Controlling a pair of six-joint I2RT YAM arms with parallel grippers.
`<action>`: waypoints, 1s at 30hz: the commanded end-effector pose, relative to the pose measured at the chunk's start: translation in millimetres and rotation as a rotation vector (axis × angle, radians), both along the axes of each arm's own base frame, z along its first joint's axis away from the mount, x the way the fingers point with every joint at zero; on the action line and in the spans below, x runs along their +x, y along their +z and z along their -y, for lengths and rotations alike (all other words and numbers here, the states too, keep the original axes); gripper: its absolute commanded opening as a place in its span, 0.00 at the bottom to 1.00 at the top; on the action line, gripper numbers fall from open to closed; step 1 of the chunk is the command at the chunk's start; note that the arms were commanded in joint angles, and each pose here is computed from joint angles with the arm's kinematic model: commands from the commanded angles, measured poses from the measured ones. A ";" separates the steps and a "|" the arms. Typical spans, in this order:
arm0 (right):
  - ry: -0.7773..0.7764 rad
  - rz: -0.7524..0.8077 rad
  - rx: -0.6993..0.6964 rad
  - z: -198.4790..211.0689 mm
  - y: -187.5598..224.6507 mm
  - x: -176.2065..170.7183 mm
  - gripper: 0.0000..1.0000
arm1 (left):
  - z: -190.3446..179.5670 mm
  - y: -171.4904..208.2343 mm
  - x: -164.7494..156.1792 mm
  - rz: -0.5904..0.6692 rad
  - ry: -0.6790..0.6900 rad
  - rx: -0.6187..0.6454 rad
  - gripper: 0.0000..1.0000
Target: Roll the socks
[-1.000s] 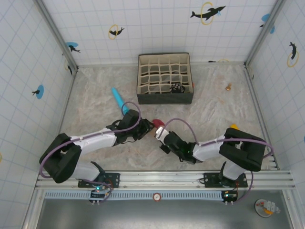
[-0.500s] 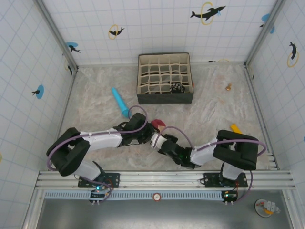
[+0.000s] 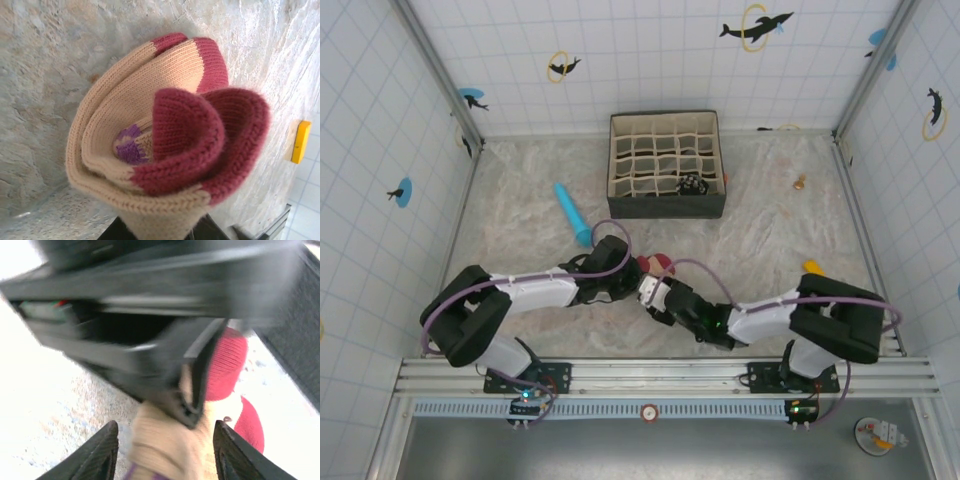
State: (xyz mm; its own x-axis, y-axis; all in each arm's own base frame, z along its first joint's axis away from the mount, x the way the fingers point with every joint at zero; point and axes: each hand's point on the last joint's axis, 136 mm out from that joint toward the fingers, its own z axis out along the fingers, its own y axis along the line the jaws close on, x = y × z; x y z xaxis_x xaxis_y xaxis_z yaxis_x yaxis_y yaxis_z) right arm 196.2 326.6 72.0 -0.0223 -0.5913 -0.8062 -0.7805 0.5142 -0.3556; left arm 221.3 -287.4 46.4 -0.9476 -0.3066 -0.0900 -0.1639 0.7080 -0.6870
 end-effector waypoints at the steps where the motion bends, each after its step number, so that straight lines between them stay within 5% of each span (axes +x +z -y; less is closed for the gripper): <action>1: -0.004 -0.230 0.131 -2.6 13.5 2.6 0.58 | -8.4 5.7 -1.5 0.092 -0.097 0.040 0.00; 13: -0.283 -0.636 0.354 31.1 3.3 73.9 0.58 | -28.7 -8.7 -15.5 0.162 -0.204 0.094 0.00; 30: -0.095 -0.870 0.430 -1.9 -43.6 68.1 0.51 | -25.5 -7.1 -22.5 0.216 -0.252 0.036 0.00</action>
State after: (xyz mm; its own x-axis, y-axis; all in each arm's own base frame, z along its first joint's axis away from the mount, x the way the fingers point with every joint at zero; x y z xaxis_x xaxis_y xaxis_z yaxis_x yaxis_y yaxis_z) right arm 261.4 319.0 28.3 -0.7446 -0.2196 -0.6304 -0.6201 0.5770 0.5315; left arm 202.1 -261.8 37.5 -0.9547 -0.0906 -0.2833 0.1228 0.7474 -0.6529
